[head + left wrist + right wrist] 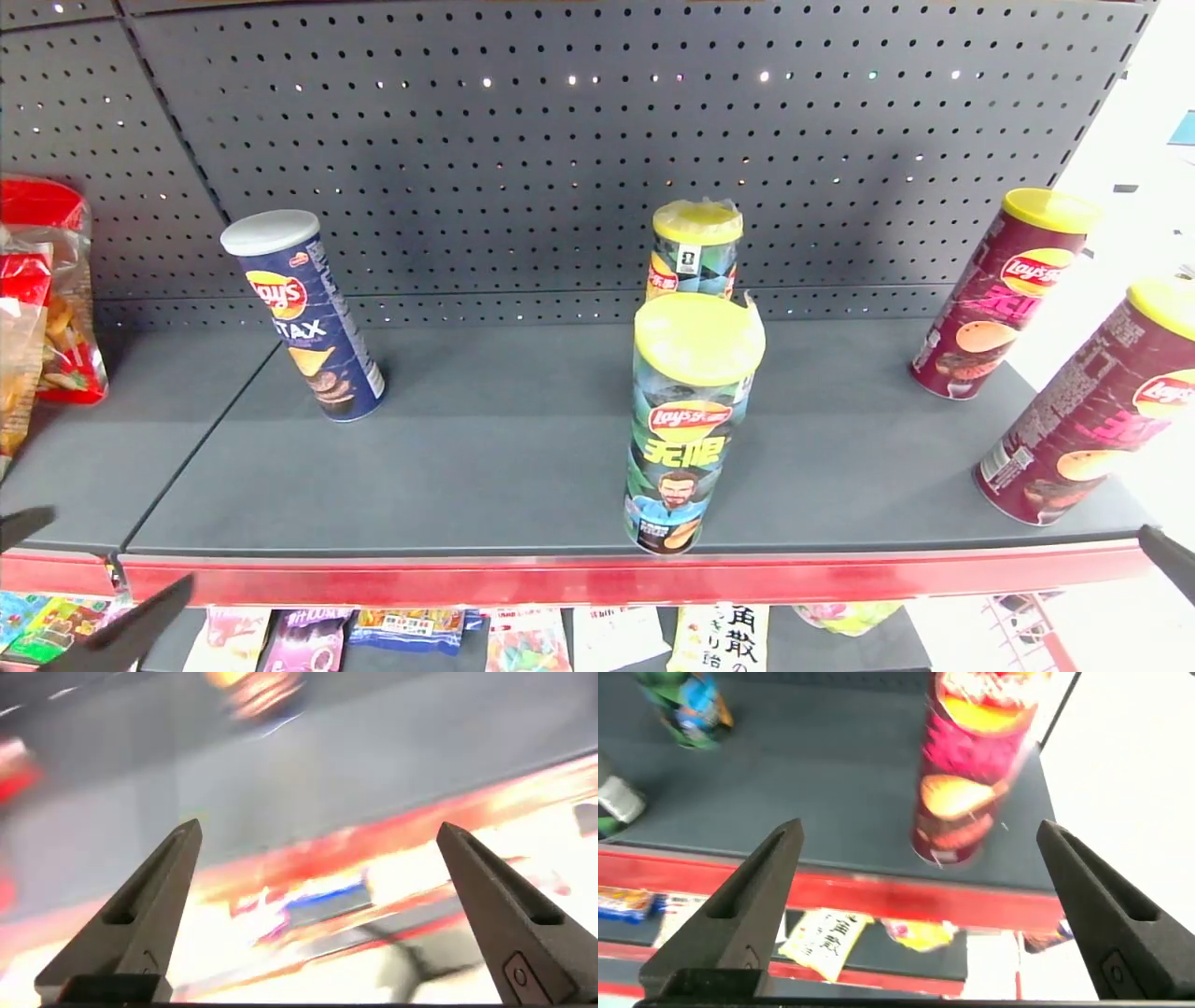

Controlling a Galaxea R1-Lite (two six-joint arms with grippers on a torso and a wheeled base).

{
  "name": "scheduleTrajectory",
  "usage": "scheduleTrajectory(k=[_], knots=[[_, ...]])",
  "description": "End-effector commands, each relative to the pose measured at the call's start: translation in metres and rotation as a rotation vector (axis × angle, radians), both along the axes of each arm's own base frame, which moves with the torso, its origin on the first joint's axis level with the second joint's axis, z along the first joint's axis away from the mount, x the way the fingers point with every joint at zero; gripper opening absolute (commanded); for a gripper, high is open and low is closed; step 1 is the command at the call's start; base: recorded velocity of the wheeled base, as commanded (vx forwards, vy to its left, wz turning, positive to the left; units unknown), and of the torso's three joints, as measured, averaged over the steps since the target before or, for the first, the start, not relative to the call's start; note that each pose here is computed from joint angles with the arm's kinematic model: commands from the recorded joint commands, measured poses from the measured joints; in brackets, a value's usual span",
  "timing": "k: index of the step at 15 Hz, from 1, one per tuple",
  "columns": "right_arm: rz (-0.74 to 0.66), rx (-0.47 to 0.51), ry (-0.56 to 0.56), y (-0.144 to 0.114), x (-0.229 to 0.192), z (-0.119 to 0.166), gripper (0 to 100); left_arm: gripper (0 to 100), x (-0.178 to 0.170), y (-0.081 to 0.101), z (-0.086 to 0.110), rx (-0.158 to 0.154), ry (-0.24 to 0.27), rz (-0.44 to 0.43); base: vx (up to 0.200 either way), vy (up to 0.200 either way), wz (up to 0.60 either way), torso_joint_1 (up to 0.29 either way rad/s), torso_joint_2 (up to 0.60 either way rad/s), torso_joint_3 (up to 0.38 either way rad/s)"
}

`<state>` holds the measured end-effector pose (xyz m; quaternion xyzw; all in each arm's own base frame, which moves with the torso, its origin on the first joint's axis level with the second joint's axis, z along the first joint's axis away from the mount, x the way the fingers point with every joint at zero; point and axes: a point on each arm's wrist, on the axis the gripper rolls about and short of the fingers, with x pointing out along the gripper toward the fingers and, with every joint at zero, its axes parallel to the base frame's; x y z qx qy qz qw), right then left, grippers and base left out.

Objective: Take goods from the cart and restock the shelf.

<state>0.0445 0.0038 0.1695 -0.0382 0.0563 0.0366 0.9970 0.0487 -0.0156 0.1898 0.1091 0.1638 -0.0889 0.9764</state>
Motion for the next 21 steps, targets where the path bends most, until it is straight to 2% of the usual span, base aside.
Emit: scheduleTrajectory(k=[1,3,6,14,16,18,21], knots=[[-0.011,0.000,-0.005,-0.001,-0.003,-0.004,100,100,-0.079,0.037,-0.036,0.002,-0.160,0.250,0.000,0.000,0.00,0.000,0.00,0.000],[-0.017,-0.001,0.009,-0.001,-0.004,-0.008,100,100,-0.083,0.038,-0.036,0.046,-0.188,0.235,0.000,0.000,0.00,0.000,0.00,0.000],[-0.048,-0.002,0.017,-0.002,-0.004,-0.010,100,100,-0.083,0.038,-0.036,0.061,-0.193,0.229,-0.067,0.000,0.00,-0.001,0.00,0.001],[-0.057,-0.012,0.019,-0.003,-0.004,-0.012,100,100,-0.084,0.039,-0.037,0.061,-0.197,0.232,-0.200,0.000,0.00,0.003,0.00,0.002],[-0.056,-0.014,0.015,-0.003,-0.005,-0.012,100,100,-0.085,0.039,-0.037,0.064,-0.200,0.229,0.000,0.000,0.00,0.000,0.00,0.000],[-0.053,-0.032,0.020,-0.003,-0.007,-0.013,100,100,-0.087,0.040,-0.038,0.083,-0.210,0.224,0.000,0.000,0.00,0.000,0.00,0.000],[-0.040,-0.046,0.034,-0.003,-0.013,-0.017,100,100,-0.088,0.040,-0.042,0.080,-0.217,0.220,0.000,-0.133,0.00,0.010,0.00,-0.002]])
